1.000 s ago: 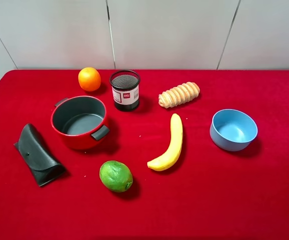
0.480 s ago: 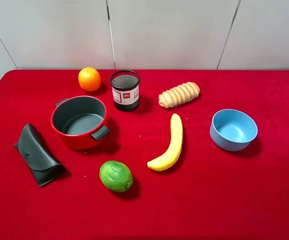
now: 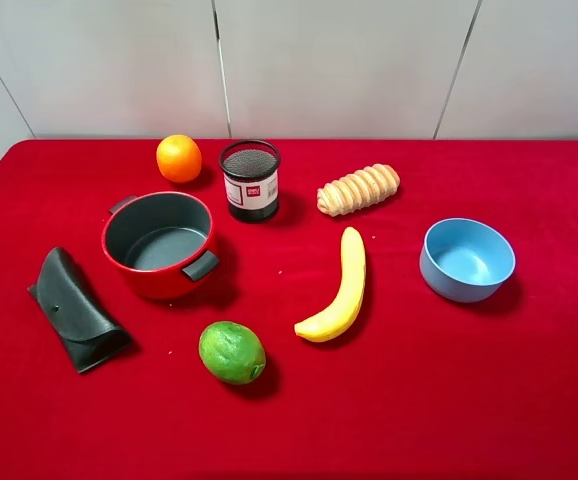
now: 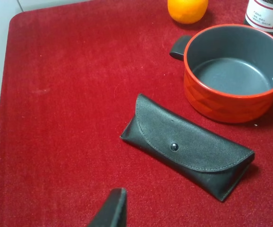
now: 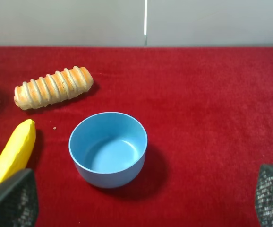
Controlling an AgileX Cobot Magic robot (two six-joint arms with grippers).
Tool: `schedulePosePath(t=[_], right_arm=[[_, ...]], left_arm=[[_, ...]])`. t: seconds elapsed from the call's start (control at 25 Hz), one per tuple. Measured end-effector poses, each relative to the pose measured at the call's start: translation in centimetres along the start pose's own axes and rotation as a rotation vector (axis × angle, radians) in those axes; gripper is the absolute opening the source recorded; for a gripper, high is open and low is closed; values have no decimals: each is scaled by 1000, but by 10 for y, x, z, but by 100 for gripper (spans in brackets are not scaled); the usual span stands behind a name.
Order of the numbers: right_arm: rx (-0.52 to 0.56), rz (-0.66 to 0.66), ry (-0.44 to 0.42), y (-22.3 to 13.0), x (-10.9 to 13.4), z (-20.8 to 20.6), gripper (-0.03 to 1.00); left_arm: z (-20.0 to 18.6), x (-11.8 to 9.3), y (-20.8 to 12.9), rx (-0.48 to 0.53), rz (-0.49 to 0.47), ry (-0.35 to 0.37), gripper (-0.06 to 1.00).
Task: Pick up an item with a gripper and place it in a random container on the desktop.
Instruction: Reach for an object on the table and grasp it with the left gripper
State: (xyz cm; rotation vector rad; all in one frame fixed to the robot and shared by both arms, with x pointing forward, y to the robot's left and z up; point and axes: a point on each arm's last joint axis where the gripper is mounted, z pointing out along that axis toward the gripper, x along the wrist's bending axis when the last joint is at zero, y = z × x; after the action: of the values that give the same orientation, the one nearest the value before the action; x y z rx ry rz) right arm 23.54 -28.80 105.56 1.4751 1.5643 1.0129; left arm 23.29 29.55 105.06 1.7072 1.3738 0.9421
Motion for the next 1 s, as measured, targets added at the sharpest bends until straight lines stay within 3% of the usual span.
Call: schedulePosePath(t=[0.6,1.0], right_arm=[[0,0,0,0,0,0,69],[0,0,0,0,0,0,69]], left_arm=[[0,0,0,0,-1,-1,98],[21,3,18,126,-21,-32,98]])
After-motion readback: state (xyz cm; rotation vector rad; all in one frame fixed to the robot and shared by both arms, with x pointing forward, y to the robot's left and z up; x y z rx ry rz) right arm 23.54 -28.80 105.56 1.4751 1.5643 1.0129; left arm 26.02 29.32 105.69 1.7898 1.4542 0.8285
